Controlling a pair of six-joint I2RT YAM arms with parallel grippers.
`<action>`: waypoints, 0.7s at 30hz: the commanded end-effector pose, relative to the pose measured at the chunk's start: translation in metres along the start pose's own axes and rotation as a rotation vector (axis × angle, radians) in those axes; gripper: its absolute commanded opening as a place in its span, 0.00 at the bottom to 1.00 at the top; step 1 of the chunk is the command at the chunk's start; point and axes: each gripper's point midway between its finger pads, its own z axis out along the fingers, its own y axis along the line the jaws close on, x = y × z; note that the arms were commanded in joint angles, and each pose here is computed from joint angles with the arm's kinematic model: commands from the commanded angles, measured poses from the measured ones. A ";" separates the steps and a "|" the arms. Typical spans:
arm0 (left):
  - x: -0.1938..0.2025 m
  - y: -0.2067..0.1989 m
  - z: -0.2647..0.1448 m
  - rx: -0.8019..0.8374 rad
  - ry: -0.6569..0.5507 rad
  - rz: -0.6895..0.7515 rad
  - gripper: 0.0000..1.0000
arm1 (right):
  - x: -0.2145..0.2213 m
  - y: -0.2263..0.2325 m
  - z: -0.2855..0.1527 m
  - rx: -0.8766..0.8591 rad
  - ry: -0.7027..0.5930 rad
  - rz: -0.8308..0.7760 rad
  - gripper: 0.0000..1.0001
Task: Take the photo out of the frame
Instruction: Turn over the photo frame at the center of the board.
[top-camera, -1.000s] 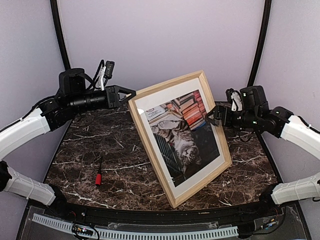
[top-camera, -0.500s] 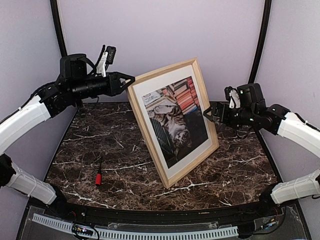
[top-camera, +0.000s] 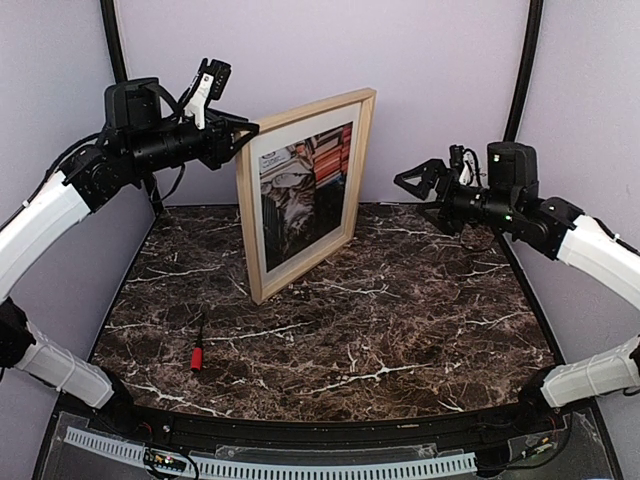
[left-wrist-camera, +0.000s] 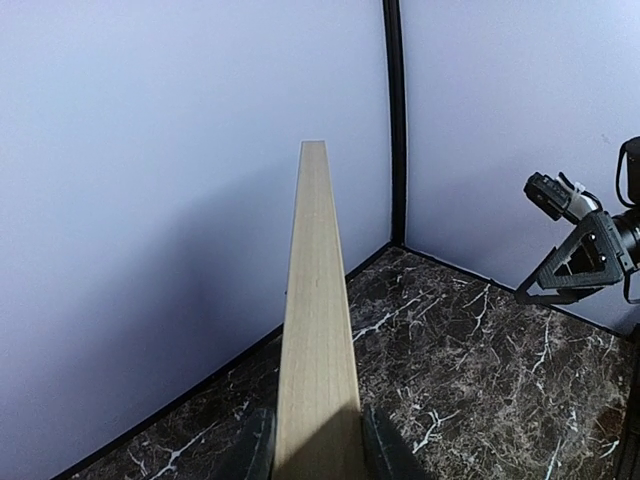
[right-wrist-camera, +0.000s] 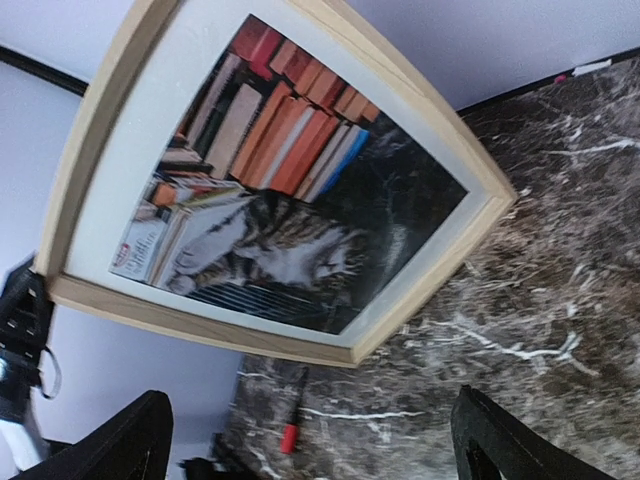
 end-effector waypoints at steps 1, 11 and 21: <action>-0.025 -0.045 -0.013 0.144 -0.137 0.025 0.00 | -0.003 0.033 -0.007 -0.208 -0.009 0.223 0.99; 0.028 -0.135 0.018 0.214 -0.064 0.076 0.00 | -0.010 0.069 -0.027 -0.267 0.005 0.339 0.99; 0.075 -0.198 0.054 0.218 0.017 0.163 0.00 | 0.005 0.044 -0.067 -0.214 -0.051 0.434 0.98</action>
